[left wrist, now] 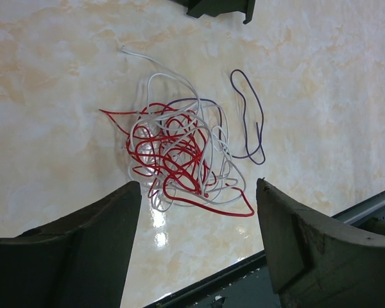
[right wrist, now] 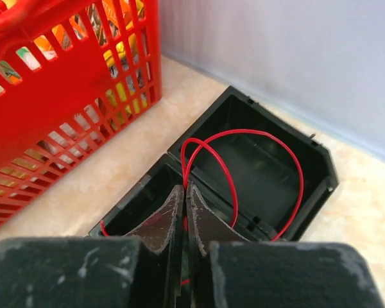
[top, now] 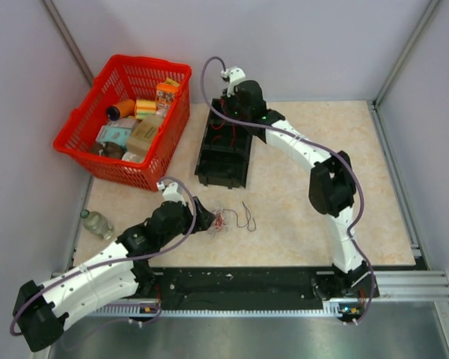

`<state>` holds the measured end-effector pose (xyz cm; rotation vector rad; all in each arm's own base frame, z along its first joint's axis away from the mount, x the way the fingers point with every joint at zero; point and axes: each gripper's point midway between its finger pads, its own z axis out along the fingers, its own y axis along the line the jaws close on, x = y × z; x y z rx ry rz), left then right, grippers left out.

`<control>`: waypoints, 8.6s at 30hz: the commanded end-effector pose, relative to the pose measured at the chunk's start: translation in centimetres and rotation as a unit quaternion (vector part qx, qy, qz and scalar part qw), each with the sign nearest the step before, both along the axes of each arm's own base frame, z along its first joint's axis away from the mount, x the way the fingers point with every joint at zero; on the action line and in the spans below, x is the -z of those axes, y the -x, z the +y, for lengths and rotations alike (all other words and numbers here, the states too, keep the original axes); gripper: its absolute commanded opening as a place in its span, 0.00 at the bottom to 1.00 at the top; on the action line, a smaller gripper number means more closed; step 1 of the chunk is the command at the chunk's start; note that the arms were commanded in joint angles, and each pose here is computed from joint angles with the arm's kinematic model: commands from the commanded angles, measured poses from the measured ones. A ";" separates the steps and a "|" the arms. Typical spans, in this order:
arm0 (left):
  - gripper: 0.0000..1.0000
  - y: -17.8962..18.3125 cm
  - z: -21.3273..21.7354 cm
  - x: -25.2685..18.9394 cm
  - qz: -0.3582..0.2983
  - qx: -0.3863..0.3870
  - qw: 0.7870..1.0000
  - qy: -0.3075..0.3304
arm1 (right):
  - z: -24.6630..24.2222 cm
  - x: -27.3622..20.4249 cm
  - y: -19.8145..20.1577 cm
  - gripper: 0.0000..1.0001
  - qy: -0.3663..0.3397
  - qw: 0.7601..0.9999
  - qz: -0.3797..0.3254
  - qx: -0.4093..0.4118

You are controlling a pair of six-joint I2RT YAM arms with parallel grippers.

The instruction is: Untangle the cables

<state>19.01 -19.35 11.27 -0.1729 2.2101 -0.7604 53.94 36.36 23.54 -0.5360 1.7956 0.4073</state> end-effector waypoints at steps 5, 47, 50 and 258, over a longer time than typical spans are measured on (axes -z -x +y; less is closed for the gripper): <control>0.77 -0.6 -0.3 -2.6 -0.029 0.001 0.999 0.014 | 2.5 2.4 0.2 0.00 -0.149 0.979 0.132 0.054; 0.85 -2.4 -0.3 -0.9 0.014 -0.015 0.997 -0.078 | -5.2 4.1 8.4 0.66 -0.107 0.953 0.258 0.118; 0.85 -2.8 -1.2 -0.3 0.019 -0.005 0.997 -0.076 | -6.6 4.2 12.2 0.67 -0.093 0.957 0.258 0.094; 0.00 -2.1 -5.0 -10.4 -0.106 0.081 0.983 0.129 | -5.3 3.4 34.2 0.00 -0.204 0.918 0.288 -0.181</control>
